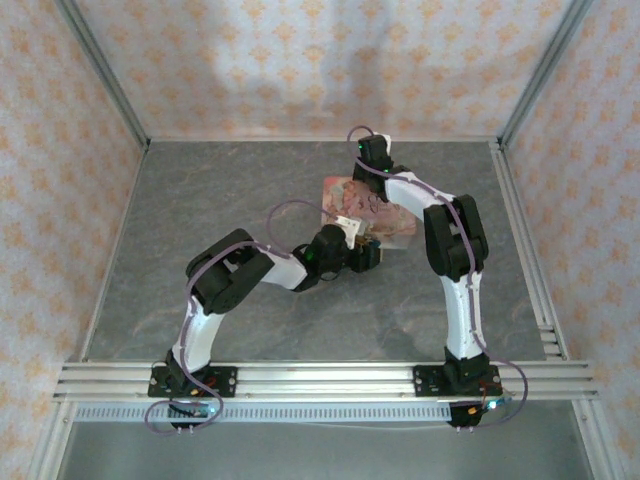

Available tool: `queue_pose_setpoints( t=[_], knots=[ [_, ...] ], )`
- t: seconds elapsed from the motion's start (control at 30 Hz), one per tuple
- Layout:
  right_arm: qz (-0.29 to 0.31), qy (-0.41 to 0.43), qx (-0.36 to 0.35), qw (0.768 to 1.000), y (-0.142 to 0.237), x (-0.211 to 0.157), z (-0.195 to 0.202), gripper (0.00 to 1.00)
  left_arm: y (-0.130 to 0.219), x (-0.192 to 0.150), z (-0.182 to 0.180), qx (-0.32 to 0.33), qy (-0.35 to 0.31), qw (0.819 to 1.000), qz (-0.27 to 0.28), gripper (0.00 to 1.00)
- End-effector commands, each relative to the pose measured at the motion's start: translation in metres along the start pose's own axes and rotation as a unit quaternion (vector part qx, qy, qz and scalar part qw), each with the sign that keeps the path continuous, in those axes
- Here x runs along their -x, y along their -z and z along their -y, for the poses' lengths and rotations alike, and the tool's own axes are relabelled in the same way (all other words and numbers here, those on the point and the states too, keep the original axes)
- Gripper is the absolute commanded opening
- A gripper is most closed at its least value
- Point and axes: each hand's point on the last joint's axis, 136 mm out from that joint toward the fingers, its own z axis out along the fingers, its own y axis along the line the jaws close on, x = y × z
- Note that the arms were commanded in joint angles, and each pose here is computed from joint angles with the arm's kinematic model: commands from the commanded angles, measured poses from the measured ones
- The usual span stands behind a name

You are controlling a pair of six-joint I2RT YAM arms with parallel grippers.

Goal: Unlock the padlock with the key

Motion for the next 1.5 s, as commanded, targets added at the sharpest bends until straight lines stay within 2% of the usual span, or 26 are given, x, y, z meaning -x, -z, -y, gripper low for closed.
queue_pose_setpoints(
  t=[0.0, 0.5, 0.67, 0.8, 0.93, 1.17, 1.3, 1.47],
  knots=[
    [-0.118, 0.024, -0.035, 0.992, -0.007, -0.081, 0.017, 0.0, -0.002, 0.046, 0.004, -0.021, 0.021, 0.997, 0.067, 0.53],
    [-0.118, 0.026, -0.033, 0.992, -0.006, -0.082, 0.017, 0.0, 0.03, 0.048, -0.047, 0.123, 0.024, 0.986, 0.105, 0.52],
    [-0.117, 0.024, -0.032, 0.992, -0.006, -0.082, 0.016, 0.0, 0.031, 0.055, -0.038, 0.111, 0.008, 0.988, 0.107, 0.52],
    [-0.117, 0.023, -0.033, 0.992, -0.006, -0.081, 0.017, 0.0, 0.026, 0.06, -0.028, 0.091, -0.01, 0.991, 0.1, 0.41],
    [-0.116, 0.022, -0.032, 0.992, -0.005, -0.081, 0.016, 0.0, 0.028, 0.062, -0.025, 0.084, -0.012, 0.991, 0.1, 0.35],
    [-0.117, 0.024, -0.033, 0.992, -0.005, -0.082, 0.017, 0.0, 0.03, 0.061, -0.017, 0.065, -0.013, 0.994, 0.087, 0.18],
    [-0.117, 0.024, -0.032, 0.992, -0.003, -0.082, 0.017, 0.0, 0.032, 0.059, -0.017, 0.062, -0.01, 0.995, 0.081, 0.17],
    [-0.116, 0.023, -0.032, 0.992, -0.003, -0.082, 0.018, 0.0, 0.036, 0.066, -0.011, 0.02, 0.019, 0.995, 0.1, 0.22]
  ],
)
